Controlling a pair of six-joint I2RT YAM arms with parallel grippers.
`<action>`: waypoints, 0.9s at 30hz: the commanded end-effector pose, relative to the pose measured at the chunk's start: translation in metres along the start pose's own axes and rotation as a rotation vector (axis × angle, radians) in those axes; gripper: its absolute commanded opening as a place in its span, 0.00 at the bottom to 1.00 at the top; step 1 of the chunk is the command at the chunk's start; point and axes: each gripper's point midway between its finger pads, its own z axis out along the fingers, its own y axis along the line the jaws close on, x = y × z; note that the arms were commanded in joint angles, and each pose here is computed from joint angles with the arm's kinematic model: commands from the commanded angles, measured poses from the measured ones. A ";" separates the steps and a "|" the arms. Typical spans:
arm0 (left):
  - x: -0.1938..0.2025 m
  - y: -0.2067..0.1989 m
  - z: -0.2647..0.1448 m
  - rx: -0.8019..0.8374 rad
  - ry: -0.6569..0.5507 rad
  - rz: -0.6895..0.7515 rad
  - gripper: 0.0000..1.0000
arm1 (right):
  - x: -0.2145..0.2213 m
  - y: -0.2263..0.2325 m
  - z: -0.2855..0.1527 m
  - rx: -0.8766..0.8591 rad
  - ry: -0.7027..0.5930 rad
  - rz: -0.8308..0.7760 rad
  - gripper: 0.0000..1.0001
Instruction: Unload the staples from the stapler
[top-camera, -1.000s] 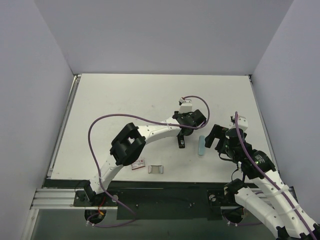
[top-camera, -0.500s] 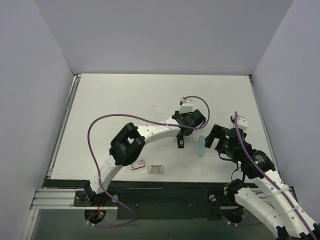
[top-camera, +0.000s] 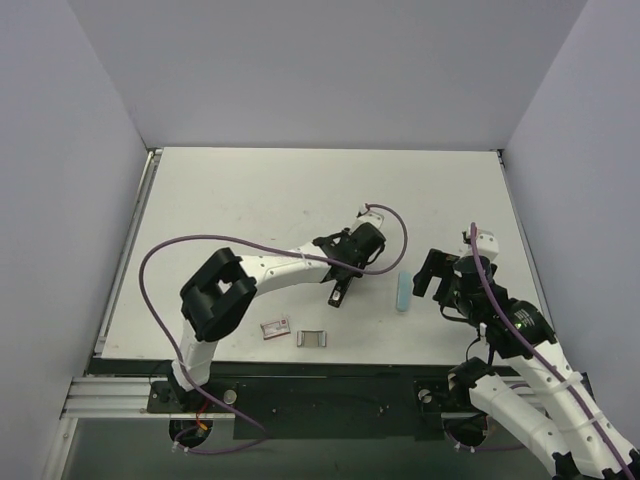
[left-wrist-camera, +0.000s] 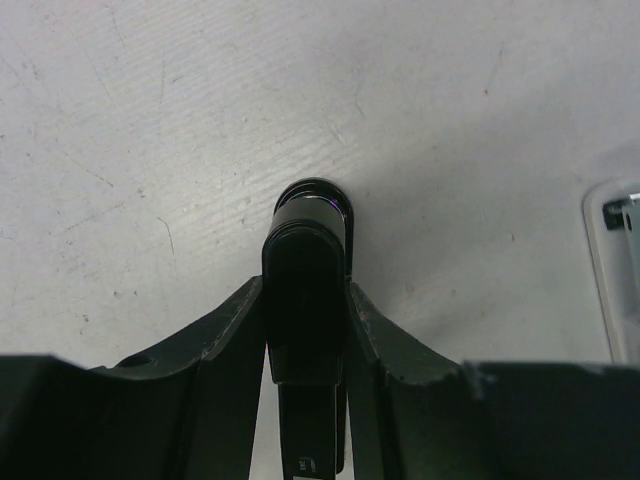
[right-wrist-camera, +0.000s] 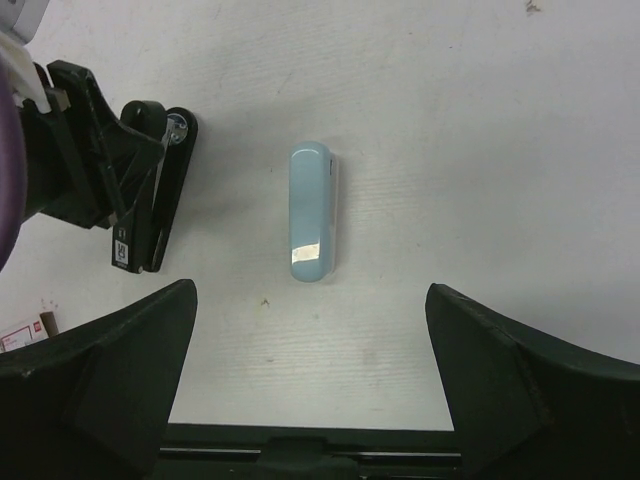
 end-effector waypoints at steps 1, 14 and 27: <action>-0.057 -0.012 -0.050 0.190 -0.187 0.050 0.00 | -0.011 -0.003 -0.009 0.012 -0.015 -0.039 0.91; -0.062 -0.040 -0.152 0.624 -0.310 0.138 0.00 | -0.025 0.030 -0.030 -0.172 -0.004 -0.128 0.88; -0.042 -0.044 -0.257 1.000 -0.414 0.134 0.00 | -0.014 0.108 -0.081 -0.653 0.097 -0.348 0.79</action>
